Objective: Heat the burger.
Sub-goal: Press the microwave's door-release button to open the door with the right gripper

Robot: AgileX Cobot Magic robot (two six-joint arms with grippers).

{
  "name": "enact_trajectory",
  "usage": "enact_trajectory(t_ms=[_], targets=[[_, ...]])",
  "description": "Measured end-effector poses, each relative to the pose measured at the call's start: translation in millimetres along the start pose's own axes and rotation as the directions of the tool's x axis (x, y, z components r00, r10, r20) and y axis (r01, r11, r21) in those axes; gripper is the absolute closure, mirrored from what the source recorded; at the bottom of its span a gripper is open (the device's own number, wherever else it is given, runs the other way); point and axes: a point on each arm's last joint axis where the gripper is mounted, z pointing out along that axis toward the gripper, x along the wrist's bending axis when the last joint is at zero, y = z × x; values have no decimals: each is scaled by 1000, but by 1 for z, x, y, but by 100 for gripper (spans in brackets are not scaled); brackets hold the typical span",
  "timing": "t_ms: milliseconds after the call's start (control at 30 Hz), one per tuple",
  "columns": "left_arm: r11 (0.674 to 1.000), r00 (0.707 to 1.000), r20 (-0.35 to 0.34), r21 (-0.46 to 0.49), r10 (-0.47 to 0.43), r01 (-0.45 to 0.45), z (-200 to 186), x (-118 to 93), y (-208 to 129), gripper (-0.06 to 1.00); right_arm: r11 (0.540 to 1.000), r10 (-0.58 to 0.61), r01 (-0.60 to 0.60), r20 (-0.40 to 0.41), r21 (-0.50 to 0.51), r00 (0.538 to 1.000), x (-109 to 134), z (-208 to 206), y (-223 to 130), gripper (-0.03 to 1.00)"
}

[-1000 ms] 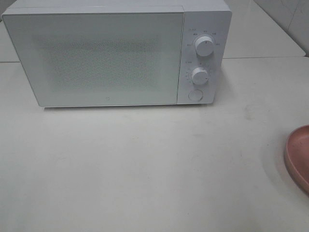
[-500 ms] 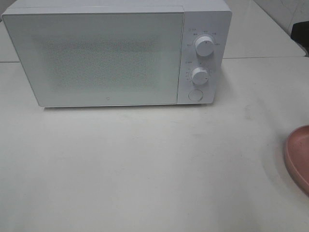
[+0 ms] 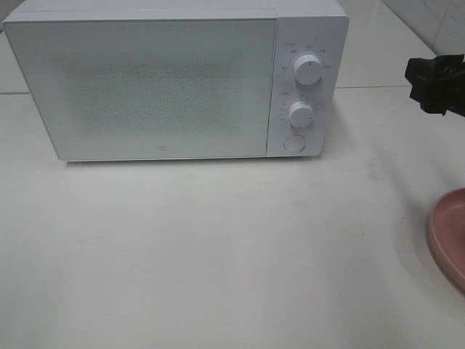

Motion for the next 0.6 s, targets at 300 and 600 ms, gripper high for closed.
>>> enact_trajectory(t_ms=[300, 600], targets=[[1000, 1000, 0, 0, 0, 0, 0, 0, 0, -3, 1000, 12, -12, -19, 11, 1000, 18, 1, -29, 22], [1000, 1000, 0, 0, 0, 0, 0, 0, 0, -3, 999, -42, 42, -33, 1, 999, 44, 4, -40, 22]])
